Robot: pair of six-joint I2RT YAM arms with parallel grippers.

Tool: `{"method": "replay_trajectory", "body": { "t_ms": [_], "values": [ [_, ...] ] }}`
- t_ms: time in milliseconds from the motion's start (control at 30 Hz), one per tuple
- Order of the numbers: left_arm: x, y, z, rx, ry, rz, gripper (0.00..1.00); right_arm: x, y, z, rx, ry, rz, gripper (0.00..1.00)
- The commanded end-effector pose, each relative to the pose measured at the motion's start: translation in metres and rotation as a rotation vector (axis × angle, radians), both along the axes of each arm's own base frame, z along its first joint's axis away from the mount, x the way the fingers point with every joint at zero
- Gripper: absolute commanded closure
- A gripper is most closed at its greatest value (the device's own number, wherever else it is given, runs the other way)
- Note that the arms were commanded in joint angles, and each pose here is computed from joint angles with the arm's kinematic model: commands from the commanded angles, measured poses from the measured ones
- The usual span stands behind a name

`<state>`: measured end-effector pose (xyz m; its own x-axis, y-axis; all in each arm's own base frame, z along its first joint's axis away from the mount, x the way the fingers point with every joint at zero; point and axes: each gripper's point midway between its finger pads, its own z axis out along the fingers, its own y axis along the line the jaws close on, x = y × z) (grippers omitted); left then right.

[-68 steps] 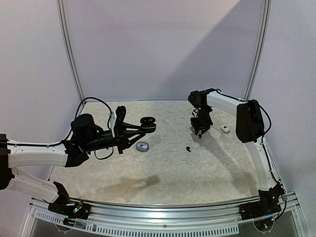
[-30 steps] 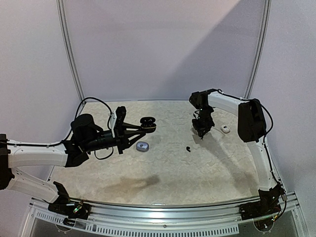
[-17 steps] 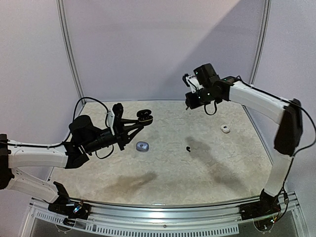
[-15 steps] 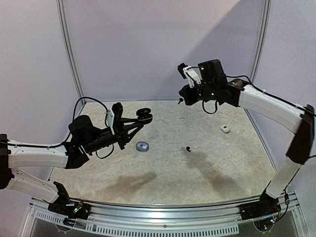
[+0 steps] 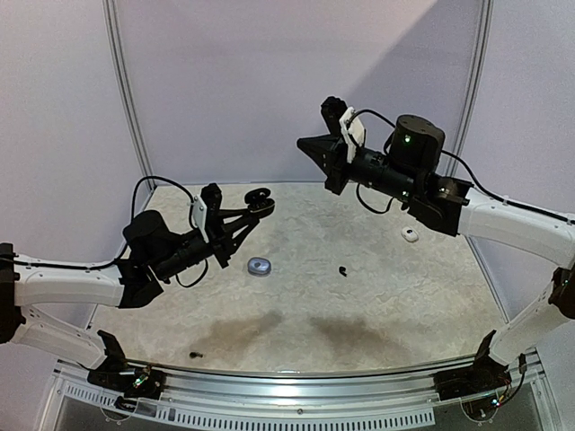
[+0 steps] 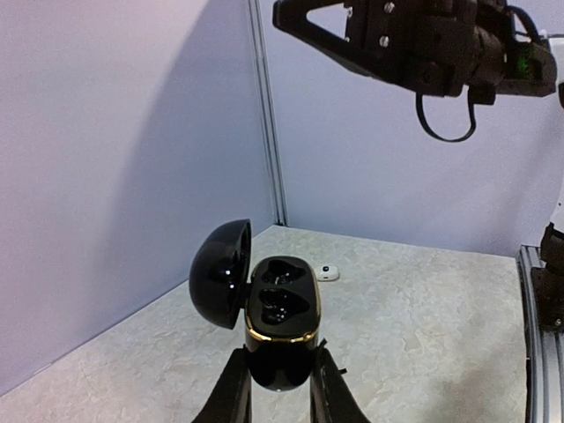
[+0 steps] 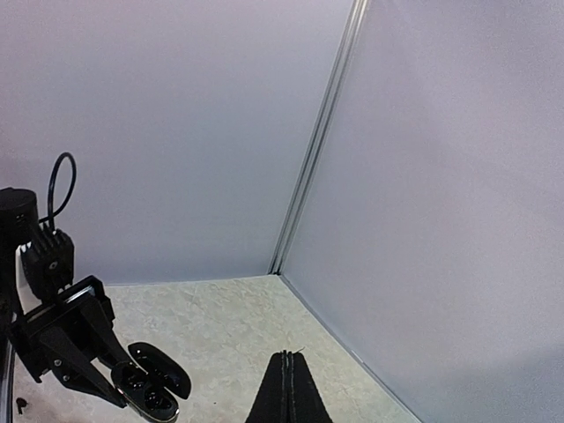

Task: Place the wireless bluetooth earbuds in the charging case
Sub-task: Move the right earbud to the center of the board.

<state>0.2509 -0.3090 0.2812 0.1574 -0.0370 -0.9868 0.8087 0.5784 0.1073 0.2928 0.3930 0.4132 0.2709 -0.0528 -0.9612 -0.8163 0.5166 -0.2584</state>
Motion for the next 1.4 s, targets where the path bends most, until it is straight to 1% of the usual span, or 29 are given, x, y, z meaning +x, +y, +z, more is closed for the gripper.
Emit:
{"method": "replay_trajectory", "body": {
  "t_ms": [0, 133, 300, 367, 433, 467, 500, 533, 600, 633, 667, 700, 767, 800, 867, 900, 933, 1000, 1033, 1067, 1133, 1267, 1333, 1367],
  "values": [
    [0.006, 0.005, -0.006, 0.012, 0.056, 0.052, 1.00, 0.027, -0.012, -0.005, 0.000, 0.102, -0.106, 1.00],
    [0.006, 0.005, -0.008, 0.014, 0.069, 0.055, 1.00, 0.042, -0.007, -0.029, -0.035, 0.214, -0.104, 1.00],
    [0.010, 0.009, -0.009, 0.019, 0.074, 0.080, 1.00, 0.049, -0.002, -0.044, -0.069, 0.268, -0.082, 1.00],
    [0.015, 0.015, -0.010, 0.021, 0.088, 0.113, 1.00, 0.053, -0.002, -0.050, -0.072, 0.297, -0.062, 1.00],
    [0.024, 0.026, -0.015, 0.038, 0.114, 0.171, 1.00, 0.057, -0.006, -0.055, -0.070, 0.324, -0.043, 0.98],
    [0.030, 0.035, -0.016, 0.035, 0.145, 0.208, 1.00, 0.060, -0.008, -0.057, -0.065, 0.335, -0.035, 0.97],
    [0.035, 0.044, -0.025, 0.065, 0.188, 0.243, 1.00, 0.064, -0.012, -0.058, -0.057, 0.350, -0.022, 0.95],
    [0.041, 0.055, -0.028, 0.083, 0.218, 0.280, 1.00, 0.067, -0.015, -0.058, -0.047, 0.360, 0.006, 0.91],
    [0.053, 0.080, -0.033, 0.129, 0.269, 0.366, 1.00, 0.070, -0.016, -0.065, -0.050, 0.399, 0.082, 0.77],
    [0.059, 0.094, -0.032, 0.143, 0.291, 0.409, 1.00, 0.069, -0.012, -0.071, -0.077, 0.417, 0.106, 0.68],
    [0.064, 0.108, -0.034, 0.160, 0.315, 0.450, 1.00, 0.067, -0.003, -0.085, -0.145, 0.402, 0.135, 0.59],
    [0.069, 0.123, -0.034, 0.174, 0.338, 0.492, 1.00, 0.062, 0.010, -0.107, -0.209, 0.420, 0.174, 0.49],
    [0.074, 0.151, -0.034, 0.192, 0.371, 0.561, 1.00, 0.034, 0.042, -0.137, -0.346, 0.378, 0.313, 0.36],
    [0.073, 0.162, -0.035, 0.204, 0.391, 0.586, 1.00, 0.011, 0.058, -0.148, -0.403, 0.366, 0.405, 0.31],
    [0.067, 0.183, -0.032, 0.207, 0.406, 0.628, 1.00, -0.043, 0.089, -0.191, -0.555, 0.337, 0.625, 0.24],
    [0.062, 0.190, -0.032, 0.209, 0.412, 0.636, 1.00, -0.071, 0.099, -0.206, -0.626, 0.221, 0.739, 0.22],
    [0.056, 0.196, -0.032, 0.210, 0.418, 0.648, 1.00, -0.093, 0.110, -0.230, -0.691, 0.132, 0.825, 0.20],
    [0.042, 0.208, -0.036, 0.215, 0.430, 0.674, 1.00, -0.133, 0.129, -0.254, -0.761, -0.015, 0.946, 0.17],
    [0.036, 0.213, -0.038, 0.218, 0.430, 0.684, 1.00, -0.155, 0.140, -0.269, -0.785, -0.053, 1.007, 0.16],
    [0.029, 0.216, -0.038, 0.220, 0.425, 0.687, 1.00, -0.168, 0.147, -0.272, -0.791, -0.104, 1.049, 0.16],
    [0.016, 0.223, -0.040, 0.225, 0.416, 0.694, 1.00, -0.187, 0.161, -0.282, -0.790, -0.159, 1.115, 0.17],
    [0.004, 0.231, -0.045, 0.246, 0.380, 0.690, 1.00, -0.209, 0.191, -0.313, -0.782, -0.213, 1.181, 0.20],
    [0.003, 0.234, -0.045, 0.247, 0.354, 0.692, 1.00, -0.216, 0.206, -0.319, -0.744, -0.239, 1.195, 0.22],
    [0.003, 0.235, -0.044, 0.244, 0.343, 0.698, 1.00, -0.217, 0.214, -0.320, -0.722, -0.216, 1.181, 0.24]
  ]
}}
